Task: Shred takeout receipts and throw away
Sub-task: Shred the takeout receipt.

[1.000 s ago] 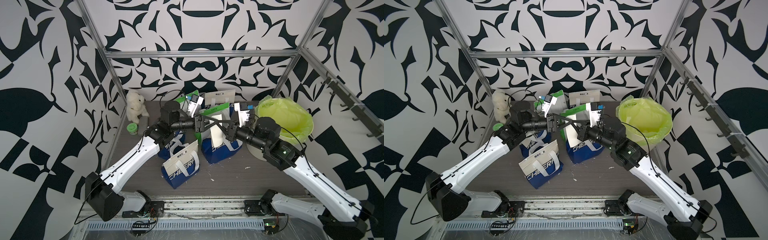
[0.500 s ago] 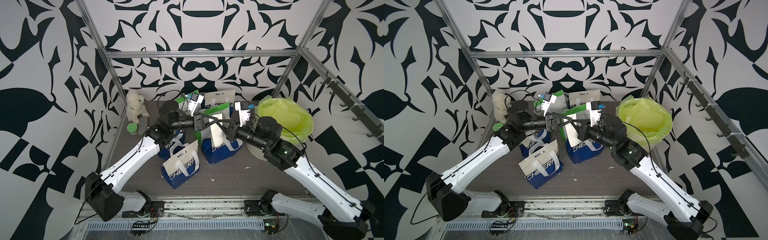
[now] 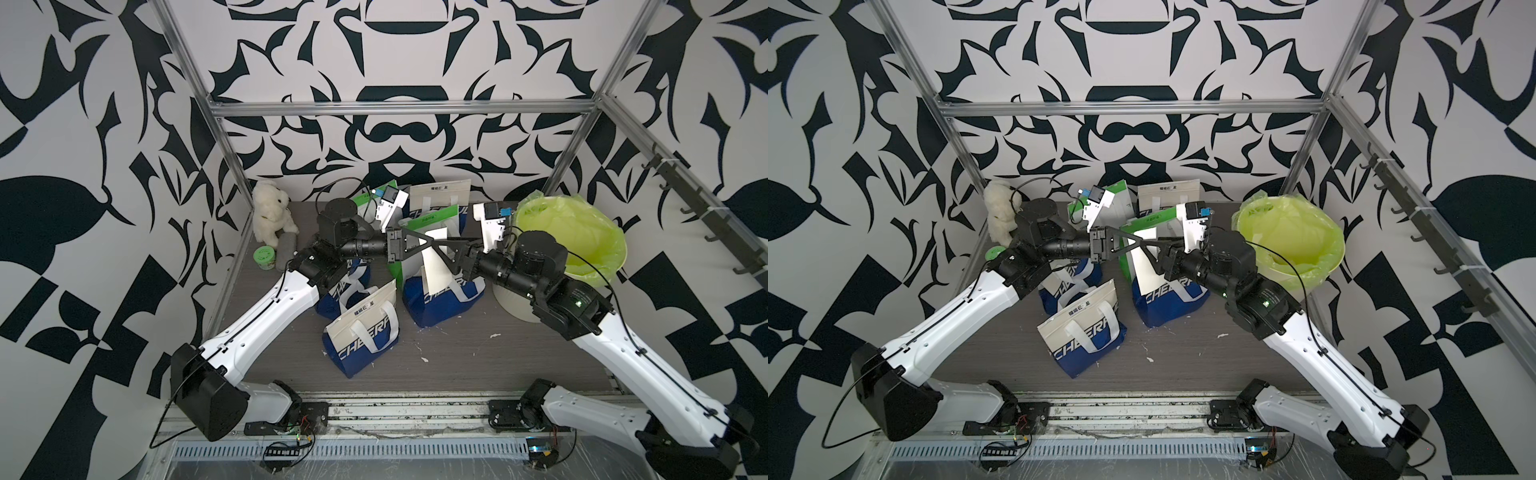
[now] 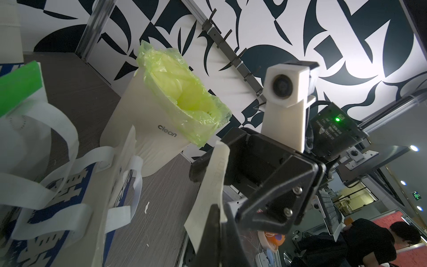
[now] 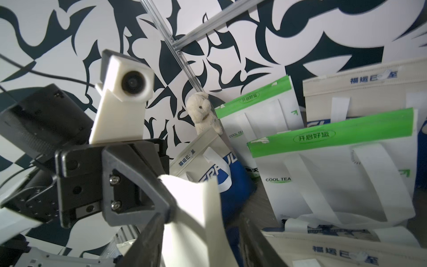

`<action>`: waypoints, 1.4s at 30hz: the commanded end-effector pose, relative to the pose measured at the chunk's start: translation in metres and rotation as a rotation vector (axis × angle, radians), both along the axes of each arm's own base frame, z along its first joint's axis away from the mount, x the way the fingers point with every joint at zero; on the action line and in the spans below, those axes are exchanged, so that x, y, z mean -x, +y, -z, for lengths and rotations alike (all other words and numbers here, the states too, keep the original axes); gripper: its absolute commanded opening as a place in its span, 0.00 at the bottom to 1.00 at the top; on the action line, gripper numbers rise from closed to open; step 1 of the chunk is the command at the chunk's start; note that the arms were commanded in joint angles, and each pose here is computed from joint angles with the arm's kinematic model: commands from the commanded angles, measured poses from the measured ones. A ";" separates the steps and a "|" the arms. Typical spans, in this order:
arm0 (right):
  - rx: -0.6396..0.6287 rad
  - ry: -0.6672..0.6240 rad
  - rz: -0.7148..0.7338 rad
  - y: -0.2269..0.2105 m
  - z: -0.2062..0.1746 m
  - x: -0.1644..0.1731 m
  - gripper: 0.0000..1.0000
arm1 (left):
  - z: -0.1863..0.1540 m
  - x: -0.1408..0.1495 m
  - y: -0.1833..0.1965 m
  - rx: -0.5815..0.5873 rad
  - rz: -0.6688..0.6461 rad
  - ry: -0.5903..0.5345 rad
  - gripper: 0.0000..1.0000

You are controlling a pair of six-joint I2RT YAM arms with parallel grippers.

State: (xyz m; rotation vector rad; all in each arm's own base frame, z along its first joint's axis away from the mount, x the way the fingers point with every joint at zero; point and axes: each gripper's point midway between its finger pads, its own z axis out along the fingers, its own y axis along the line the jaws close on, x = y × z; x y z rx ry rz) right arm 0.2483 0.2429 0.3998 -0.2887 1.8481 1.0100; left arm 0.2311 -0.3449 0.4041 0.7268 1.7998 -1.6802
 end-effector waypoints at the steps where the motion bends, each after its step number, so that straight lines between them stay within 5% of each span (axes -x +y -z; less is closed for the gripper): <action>1: -0.006 -0.074 -0.035 -0.002 -0.029 0.012 0.62 | 0.004 0.009 0.001 -0.064 0.032 -0.020 0.00; 10: 0.098 -0.155 -0.134 -0.014 -0.038 0.031 0.87 | 0.002 0.035 0.008 -0.106 0.146 -0.017 0.00; 15: -0.076 -0.089 -0.370 -0.020 -0.050 0.029 0.87 | -0.014 0.057 0.016 -0.074 0.231 -0.030 0.00; 19: -0.243 -0.050 -0.536 -0.022 -0.061 0.020 0.81 | -0.022 0.064 0.020 -0.056 0.249 -0.037 0.00; 29: -0.270 0.069 -0.713 0.010 -0.044 0.028 0.73 | -0.020 0.055 0.016 -0.054 0.225 -0.020 0.00; 42: -0.258 0.099 -0.706 0.012 -0.035 0.039 0.32 | -0.005 0.038 0.023 -0.116 0.112 -0.014 0.00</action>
